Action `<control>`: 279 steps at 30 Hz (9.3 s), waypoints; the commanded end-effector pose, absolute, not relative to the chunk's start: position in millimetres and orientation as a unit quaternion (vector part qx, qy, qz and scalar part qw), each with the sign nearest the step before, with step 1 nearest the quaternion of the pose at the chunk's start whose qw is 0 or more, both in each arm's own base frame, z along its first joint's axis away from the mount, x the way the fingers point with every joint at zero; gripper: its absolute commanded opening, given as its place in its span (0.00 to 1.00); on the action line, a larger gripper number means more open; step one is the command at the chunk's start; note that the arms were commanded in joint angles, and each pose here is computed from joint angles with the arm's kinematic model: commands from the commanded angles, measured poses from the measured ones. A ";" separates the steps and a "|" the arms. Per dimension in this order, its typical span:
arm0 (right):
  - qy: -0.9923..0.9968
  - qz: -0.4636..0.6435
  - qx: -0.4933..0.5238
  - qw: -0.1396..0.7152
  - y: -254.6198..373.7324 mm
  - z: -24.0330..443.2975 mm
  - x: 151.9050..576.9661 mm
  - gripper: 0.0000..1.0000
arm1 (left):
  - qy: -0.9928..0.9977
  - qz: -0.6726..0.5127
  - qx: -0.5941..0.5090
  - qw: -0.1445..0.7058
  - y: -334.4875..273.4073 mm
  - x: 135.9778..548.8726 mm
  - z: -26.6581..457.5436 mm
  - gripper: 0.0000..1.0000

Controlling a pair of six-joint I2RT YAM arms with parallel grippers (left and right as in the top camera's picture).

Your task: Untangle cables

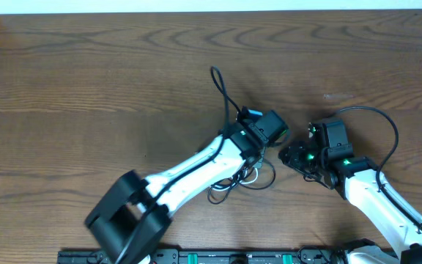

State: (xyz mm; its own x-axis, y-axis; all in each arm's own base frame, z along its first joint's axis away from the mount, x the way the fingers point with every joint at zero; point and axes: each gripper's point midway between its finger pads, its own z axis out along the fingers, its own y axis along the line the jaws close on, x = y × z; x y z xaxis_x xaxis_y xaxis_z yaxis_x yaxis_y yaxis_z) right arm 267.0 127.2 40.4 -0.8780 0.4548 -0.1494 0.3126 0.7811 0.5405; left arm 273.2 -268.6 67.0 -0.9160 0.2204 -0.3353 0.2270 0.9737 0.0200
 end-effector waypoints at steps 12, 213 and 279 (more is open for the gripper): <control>0.838 0.513 0.071 0.175 200.6 131.9 290.5 0.41 | 0.927 -0.079 0.203 0.305 -276.3 285.9 181.1 0.08; 0.918 0.334 0.023 0.212 185.1 99.7 290.1 0.05 | 0.787 -0.036 -0.549 0.280 -22.5 312.0 204.3 0.08; 0.937 0.142 0.301 0.103 83.2 -32.1 302.1 0.02 | 0.837 -0.101 -0.528 0.102 107.5 272.8 153.7 0.43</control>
State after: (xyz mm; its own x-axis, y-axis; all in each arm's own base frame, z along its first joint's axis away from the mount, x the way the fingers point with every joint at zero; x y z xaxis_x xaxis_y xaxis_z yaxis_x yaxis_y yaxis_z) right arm 319.8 109.4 -4.8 -0.8210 0.5611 -0.1058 0.4619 0.7616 0.4546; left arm 253.1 141.2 161.1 -0.1147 -0.9864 -0.1179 -0.9635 0.1393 -0.2287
